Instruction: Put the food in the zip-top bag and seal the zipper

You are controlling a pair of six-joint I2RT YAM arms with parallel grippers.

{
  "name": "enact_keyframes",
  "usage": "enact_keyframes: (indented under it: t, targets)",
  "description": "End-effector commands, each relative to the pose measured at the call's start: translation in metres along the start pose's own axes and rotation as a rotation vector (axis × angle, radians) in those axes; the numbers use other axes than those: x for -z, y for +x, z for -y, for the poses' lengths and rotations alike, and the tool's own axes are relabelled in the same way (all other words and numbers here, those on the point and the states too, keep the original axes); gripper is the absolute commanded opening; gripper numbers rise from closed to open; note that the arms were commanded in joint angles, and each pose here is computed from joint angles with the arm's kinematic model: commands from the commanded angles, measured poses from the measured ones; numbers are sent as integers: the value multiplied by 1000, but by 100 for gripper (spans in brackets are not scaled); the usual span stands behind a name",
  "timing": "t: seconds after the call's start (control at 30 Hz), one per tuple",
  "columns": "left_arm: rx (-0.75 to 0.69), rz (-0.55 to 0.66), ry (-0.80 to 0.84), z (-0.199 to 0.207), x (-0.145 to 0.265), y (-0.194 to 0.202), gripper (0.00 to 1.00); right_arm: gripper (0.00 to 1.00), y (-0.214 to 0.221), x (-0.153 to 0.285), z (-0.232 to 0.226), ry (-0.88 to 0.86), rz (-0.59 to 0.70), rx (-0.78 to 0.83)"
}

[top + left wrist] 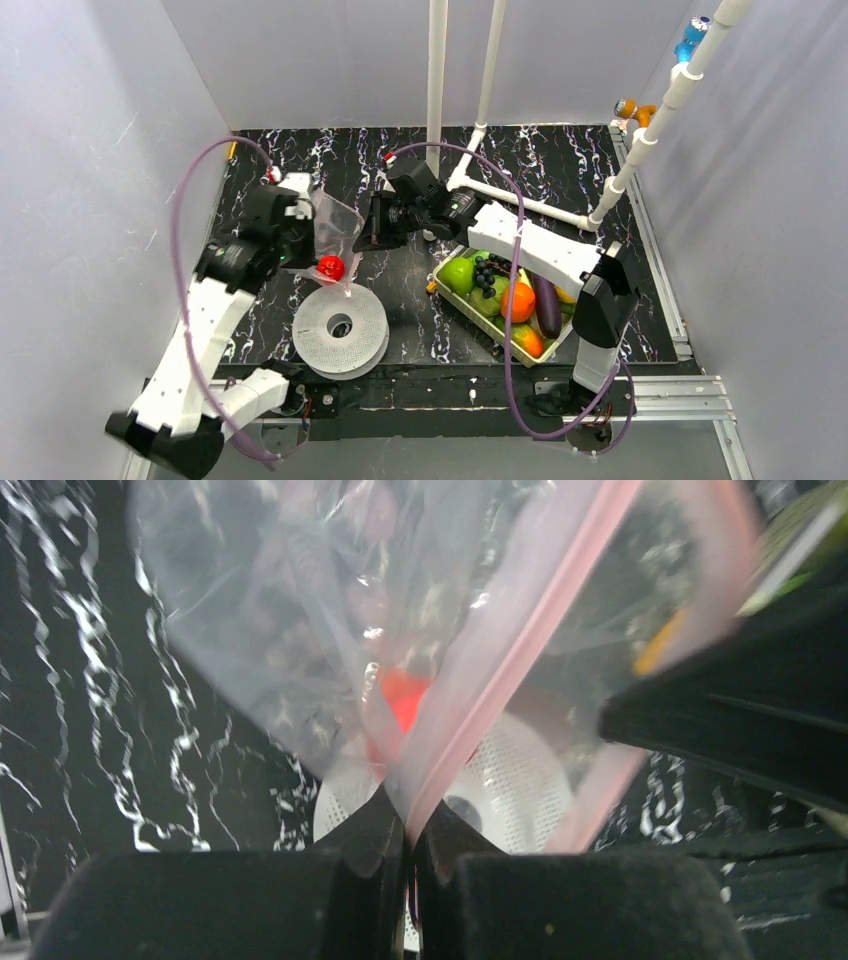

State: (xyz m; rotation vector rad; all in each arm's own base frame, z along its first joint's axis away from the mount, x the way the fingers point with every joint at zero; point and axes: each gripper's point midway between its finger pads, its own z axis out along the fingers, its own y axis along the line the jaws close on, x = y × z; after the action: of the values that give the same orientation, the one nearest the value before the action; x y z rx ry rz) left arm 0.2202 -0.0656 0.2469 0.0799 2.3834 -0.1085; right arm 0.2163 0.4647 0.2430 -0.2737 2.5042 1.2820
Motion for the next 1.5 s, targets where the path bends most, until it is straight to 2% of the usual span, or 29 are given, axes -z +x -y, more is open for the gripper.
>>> enact_keyframes:
  t: [0.0, 0.07, 0.17, 0.27, 0.33, 0.4, 0.5, 0.77, 0.97, 1.07, 1.17, 1.47]
  targets:
    - [-34, -107, -102, -18, -16, 28, 0, 2, 3, -6, 2, -9, 7, 43]
    - [-55, -46, -108, -19, -18, 13, 0, 3, 0, -3, 3, 5, 22, 60]
    - [-92, 19, -52, -7, -29, -11, 0, 16, -3, 6, 6, 39, 44, 101]
    - [-118, 21, -43, -2, -40, -23, 0, 28, -5, 20, 12, 82, 67, 140]
    - [-149, -5, -57, -1, -53, -29, 0, 41, -5, 42, 19, 129, 100, 180]
    - [-159, -17, -70, -2, -59, -30, 0, 47, -3, 53, 26, 159, 113, 202]
    - [-160, -30, -97, -6, -74, -24, 0, 61, 9, 86, 58, 267, 144, 257]
    - [-113, 72, -71, -6, -87, -4, 0, 76, 71, 159, 167, 571, 121, 272]
    - [-92, 87, 15, 9, -87, -4, 0, 90, 72, 199, 199, 707, 253, 192]
    - [-95, 70, 17, 10, -90, -1, 0, 92, 64, 202, 205, 719, 301, 165]
    - [-95, 58, 16, 10, -93, 2, 0, 90, 59, 195, 207, 710, 293, 166]
    - [-95, 54, 29, 12, -93, 4, 0, 70, 57, 165, 215, 737, 202, 197]
